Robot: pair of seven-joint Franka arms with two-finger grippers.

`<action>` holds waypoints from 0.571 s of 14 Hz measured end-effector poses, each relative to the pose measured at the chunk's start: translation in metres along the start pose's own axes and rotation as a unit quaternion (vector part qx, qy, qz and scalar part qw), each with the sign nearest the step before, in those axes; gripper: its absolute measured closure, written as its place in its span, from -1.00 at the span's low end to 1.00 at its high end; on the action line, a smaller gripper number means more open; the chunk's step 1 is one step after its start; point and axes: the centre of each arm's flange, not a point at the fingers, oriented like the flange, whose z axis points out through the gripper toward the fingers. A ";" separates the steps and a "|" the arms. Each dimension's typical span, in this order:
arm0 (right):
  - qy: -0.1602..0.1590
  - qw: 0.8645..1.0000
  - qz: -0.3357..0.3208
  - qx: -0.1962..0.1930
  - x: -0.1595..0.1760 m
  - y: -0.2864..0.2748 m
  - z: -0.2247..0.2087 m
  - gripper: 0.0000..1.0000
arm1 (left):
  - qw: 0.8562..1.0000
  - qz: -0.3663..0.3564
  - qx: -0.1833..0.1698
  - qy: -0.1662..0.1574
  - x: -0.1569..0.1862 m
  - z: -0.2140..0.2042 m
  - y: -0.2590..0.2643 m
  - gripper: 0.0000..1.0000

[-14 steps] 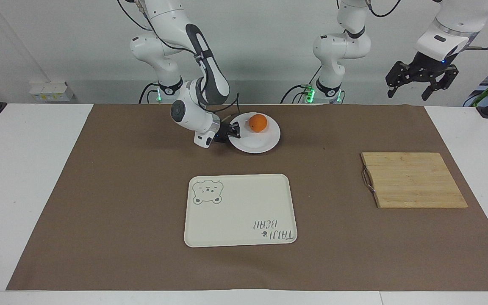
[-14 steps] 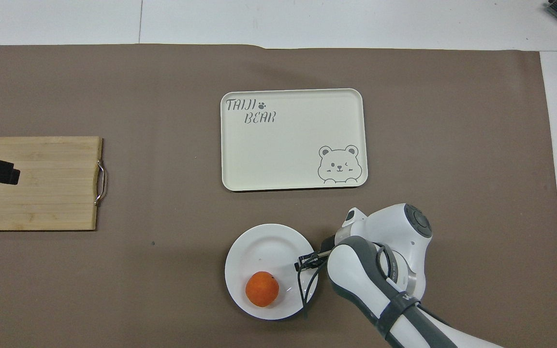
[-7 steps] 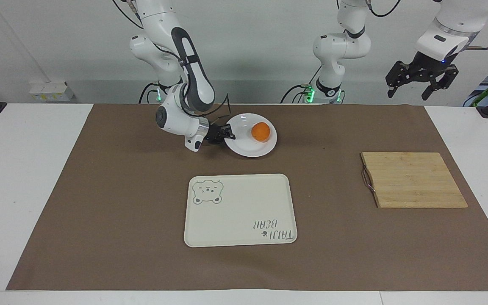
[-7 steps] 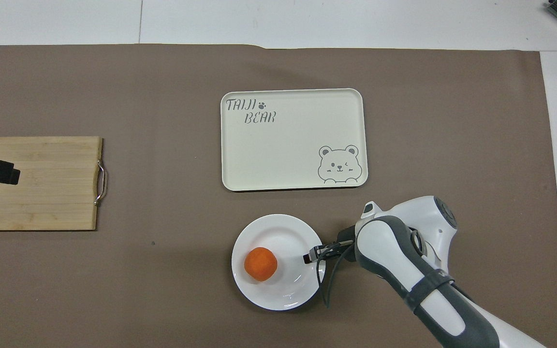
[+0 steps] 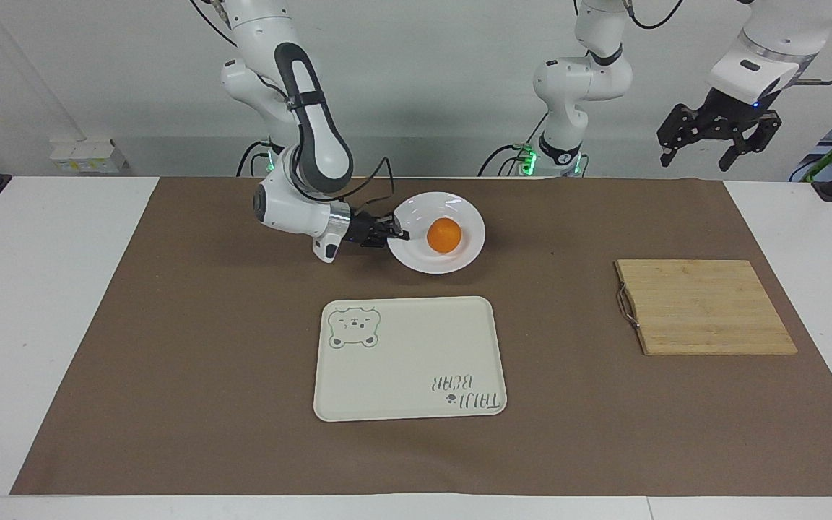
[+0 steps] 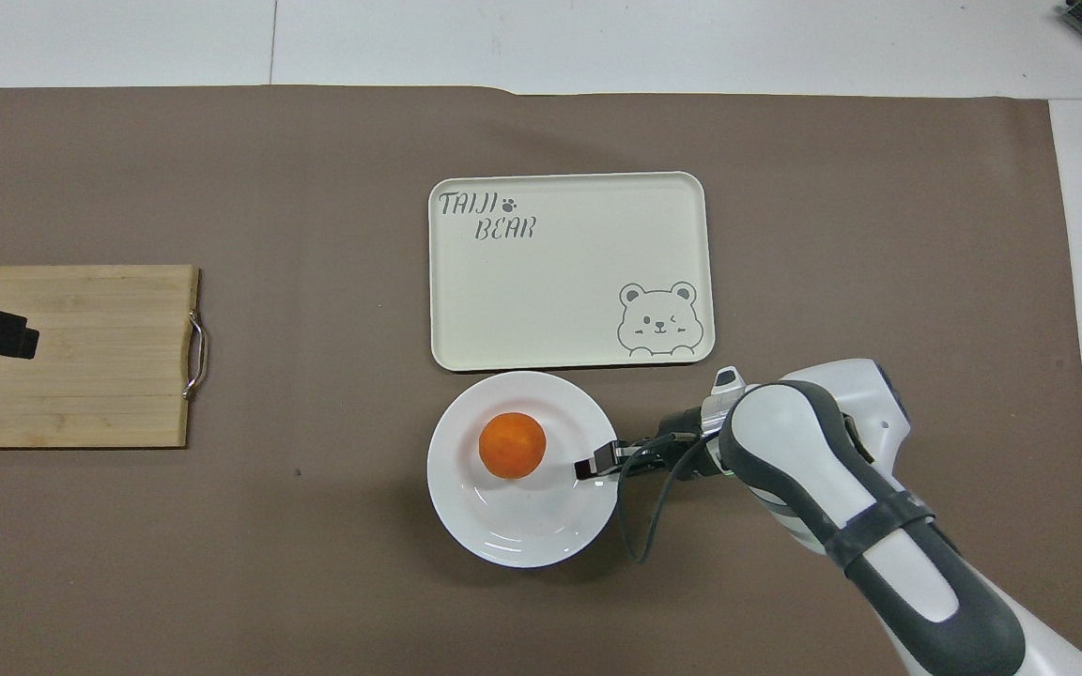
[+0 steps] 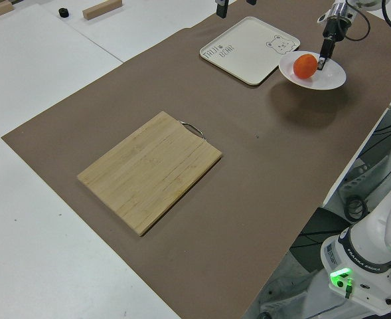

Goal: Place orange and plate with both arms
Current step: 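Slide the plate with the right gripper onto the bear tray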

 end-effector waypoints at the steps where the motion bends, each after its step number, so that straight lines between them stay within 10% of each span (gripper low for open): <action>1: 0.008 1.000 -0.001 0.004 0.008 -0.002 -0.006 0.81 | 1.000 0.000 0.000 0.000 0.000 0.000 0.000 -1.00; 8: 0.063 0.998 0.015 0.014 0.071 -0.011 -0.039 0.81 | 1.000 0.000 0.000 0.000 0.000 0.000 0.000 -1.00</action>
